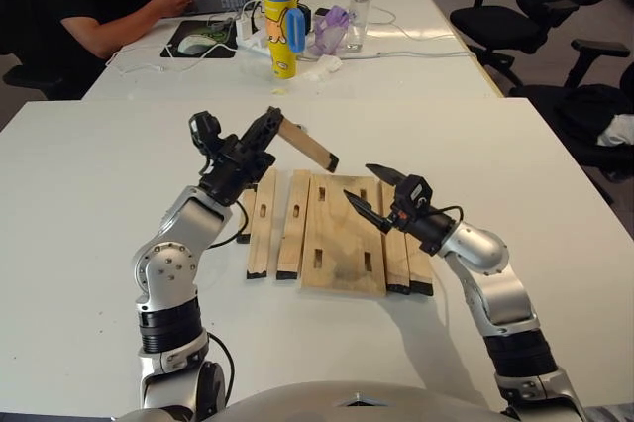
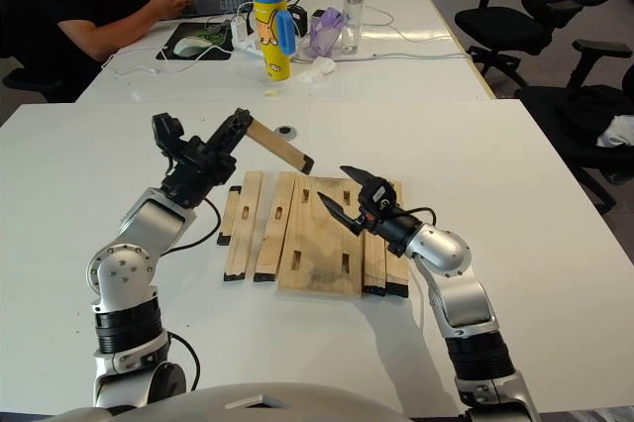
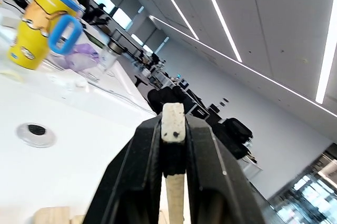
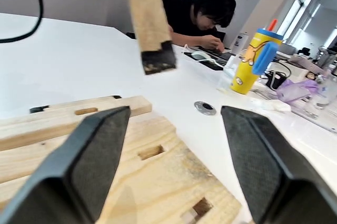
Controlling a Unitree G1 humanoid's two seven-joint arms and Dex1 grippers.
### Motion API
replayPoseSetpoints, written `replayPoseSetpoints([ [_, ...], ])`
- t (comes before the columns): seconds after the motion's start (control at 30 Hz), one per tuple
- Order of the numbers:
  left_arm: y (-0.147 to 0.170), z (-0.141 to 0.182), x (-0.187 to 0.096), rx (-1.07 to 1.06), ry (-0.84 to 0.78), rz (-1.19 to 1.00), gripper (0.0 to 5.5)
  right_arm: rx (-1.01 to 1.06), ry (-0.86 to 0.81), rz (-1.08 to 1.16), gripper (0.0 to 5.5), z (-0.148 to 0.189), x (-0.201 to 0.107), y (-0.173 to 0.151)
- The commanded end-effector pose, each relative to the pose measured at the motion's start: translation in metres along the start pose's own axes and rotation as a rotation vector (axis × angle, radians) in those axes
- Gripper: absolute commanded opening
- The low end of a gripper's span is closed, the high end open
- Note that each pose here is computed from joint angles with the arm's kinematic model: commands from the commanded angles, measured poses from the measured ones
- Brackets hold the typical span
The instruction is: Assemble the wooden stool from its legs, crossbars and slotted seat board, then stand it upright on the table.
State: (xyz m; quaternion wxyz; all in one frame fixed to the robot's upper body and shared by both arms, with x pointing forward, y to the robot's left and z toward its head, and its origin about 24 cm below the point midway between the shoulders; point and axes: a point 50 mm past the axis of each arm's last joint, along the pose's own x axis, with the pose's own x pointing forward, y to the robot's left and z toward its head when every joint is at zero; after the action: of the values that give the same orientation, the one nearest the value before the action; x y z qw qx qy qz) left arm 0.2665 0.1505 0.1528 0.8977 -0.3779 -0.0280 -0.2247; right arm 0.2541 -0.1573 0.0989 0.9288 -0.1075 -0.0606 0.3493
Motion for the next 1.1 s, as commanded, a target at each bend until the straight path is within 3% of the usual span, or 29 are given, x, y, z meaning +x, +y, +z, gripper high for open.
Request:
replayPoseSetpoints([
  [0.03,0.006,-0.001,-0.023,0.028,-0.024,0.15,0.43,0.061,0.028,-0.218,3.15,-0.005,-0.008,-0.027],
  [0.3,0.021,-0.035,-0.039,0.015,0.119,0.291,0.43,0.196,0.057,-0.438,3.15,-0.012,-0.008,-0.053],
  [1.1,0.045,-0.044,-0.03,0.147,0.153,0.395,0.43,0.204,0.094,-0.367,3.15,-0.016,0.004,-0.037],
])
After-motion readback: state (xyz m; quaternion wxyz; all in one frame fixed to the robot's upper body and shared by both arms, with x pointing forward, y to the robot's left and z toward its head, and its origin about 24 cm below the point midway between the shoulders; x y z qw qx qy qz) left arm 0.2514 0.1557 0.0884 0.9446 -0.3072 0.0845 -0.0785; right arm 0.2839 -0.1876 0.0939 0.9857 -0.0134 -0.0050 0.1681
